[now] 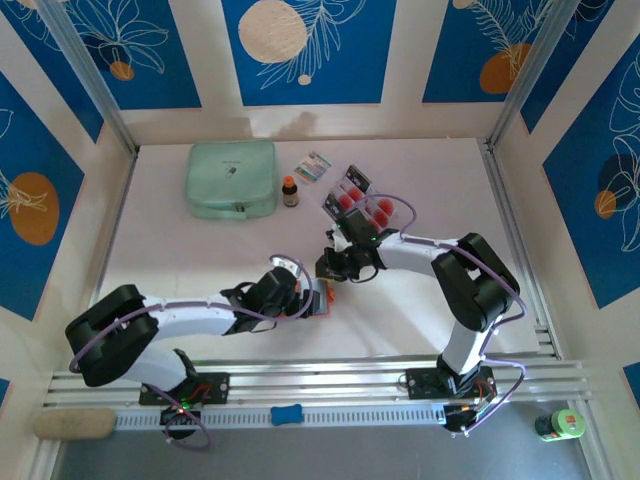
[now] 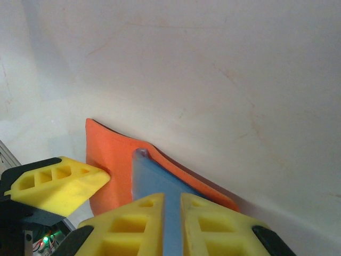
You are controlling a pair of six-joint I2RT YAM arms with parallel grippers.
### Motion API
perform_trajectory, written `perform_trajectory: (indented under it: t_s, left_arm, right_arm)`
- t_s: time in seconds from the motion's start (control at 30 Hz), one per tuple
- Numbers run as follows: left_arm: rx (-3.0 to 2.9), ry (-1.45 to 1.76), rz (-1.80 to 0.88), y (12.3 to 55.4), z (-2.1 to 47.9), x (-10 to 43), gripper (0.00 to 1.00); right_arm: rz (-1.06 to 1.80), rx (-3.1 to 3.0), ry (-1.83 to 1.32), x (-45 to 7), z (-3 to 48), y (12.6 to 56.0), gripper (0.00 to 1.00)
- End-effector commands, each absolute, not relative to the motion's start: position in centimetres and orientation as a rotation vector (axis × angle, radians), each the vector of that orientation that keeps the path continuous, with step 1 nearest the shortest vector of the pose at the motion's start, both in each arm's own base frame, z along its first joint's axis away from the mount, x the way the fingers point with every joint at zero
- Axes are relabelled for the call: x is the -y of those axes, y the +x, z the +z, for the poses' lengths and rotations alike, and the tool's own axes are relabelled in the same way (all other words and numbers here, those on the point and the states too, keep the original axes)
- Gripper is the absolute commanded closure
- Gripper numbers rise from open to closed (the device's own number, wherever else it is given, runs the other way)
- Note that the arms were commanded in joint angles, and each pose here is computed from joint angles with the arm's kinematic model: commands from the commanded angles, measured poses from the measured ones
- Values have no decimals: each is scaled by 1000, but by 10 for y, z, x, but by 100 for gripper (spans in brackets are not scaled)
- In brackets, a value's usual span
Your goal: Put the credit cards into the card holder
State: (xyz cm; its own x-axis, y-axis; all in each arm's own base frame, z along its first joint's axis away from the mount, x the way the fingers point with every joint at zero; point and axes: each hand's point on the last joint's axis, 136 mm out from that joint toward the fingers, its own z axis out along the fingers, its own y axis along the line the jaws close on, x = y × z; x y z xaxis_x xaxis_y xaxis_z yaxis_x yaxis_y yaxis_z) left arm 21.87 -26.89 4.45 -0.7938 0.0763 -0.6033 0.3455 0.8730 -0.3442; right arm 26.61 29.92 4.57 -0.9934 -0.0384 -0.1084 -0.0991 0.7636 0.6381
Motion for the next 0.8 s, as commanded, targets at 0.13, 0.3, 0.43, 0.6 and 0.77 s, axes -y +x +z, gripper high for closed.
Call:
perform_trajectory:
  t_s: [0.13, 0.3, 0.43, 0.6, 0.77]
  left_arm:
    - [-2446, 292, -539, 222, 36, 260, 14]
    - [-2483, 217, -451, 224, 29, 246, 14]
    - [-2511, 199, -414, 223, 22, 242, 13]
    - [-2518, 186, -406, 222, 17, 240, 12]
    - [-2525, 176, -378, 222, 13, 235, 11]
  right_arm:
    - [1008, -2914, -118, -297, 35, 259, 86]
    - [991, -2944, -108, -295, 25, 253, 87]
    - [991, -2966, -101, -296, 16, 251, 87]
    - [1005, -2976, -111, -303, 12, 250, 88]
    - [1056, -2970, -106, -312, 14, 252, 88]
